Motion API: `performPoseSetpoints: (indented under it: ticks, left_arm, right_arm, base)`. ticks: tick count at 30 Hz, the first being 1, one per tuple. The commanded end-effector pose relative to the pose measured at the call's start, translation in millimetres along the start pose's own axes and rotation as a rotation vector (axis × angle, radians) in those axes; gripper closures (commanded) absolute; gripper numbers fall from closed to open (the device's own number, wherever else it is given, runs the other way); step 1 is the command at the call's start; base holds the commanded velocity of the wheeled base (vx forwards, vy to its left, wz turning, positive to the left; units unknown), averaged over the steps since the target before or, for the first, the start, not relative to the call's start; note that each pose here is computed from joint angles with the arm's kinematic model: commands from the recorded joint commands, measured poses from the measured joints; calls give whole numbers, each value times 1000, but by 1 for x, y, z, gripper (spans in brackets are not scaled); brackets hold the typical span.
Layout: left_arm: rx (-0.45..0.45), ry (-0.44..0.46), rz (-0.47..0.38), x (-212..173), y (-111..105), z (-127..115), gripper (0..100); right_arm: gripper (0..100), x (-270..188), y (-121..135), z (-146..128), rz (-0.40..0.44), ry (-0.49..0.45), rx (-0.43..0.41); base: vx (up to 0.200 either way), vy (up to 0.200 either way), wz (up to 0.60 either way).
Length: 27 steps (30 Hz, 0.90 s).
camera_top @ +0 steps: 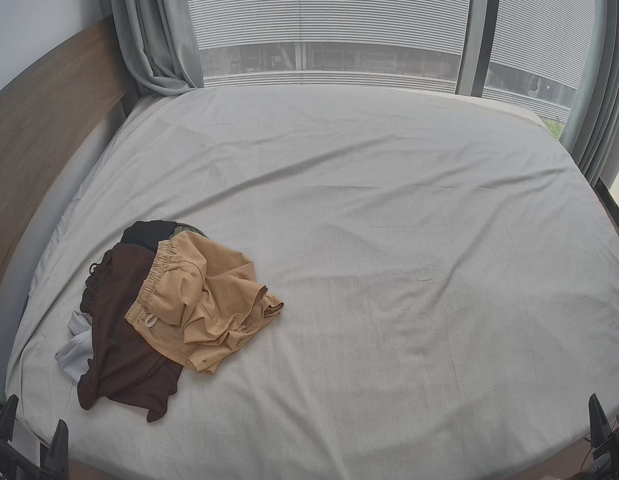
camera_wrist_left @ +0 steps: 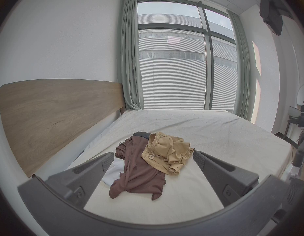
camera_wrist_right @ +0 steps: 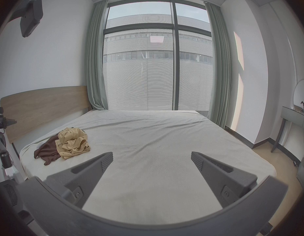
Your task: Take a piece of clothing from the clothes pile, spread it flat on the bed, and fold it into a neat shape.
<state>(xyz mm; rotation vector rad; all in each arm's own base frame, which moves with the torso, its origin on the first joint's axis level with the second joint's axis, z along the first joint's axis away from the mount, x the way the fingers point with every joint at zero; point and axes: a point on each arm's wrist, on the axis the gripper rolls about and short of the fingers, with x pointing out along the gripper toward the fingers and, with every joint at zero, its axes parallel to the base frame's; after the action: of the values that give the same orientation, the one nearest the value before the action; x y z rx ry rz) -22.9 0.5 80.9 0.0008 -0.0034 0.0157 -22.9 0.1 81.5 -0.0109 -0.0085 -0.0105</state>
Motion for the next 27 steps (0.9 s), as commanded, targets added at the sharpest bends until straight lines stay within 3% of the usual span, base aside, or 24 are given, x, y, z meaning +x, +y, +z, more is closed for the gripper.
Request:
performPoseSetpoints:
  ticks: [1, 3, 4, 9, 12, 16, 22, 27]
  left_arm:
    - [-6, -35, 6, -2, 0, 2, 0]
    - [-5, -118, 16, -7, 0, 27, 0]
    - [-5, -118, 16, -7, 0, 27, 0]
    - [-21, -2, -66, 8, 1, 32, 0]
    - [-105, 8, -140, 14, 1, 52, 0]
    - [-232, 86, -160, 36, -3, 85, 0]
    - [-236, 155, -186, 91, -13, 126, 0]
    - [-234, 169, -198, 123, -19, 138, 0]
  right_arm:
    - [0, 0, 0, -5, 0, 4, 3]
    - [0, 0, 0, -5, 0, 4, 3]
    - [0, 0, 0, -5, 0, 4, 3]
    - [0, 0, 0, -5, 3, 4, 2]
    - [0, 0, 0, -5, 6, 4, 0]
    - [0, 0, 0, -5, 6, 4, 0]
    - [0, 0, 0, -5, 7, 4, 6]
    - [0, 0, 0, -5, 7, 4, 6]
  base:
    - [0, 0, 0]
    - [0, 0, 0]
    - [0, 0, 0]
    - [0, 0, 0]
    - [0, 0, 0]
    - [0, 0, 0]
    - [0, 0, 0]
    - [0, 0, 0]
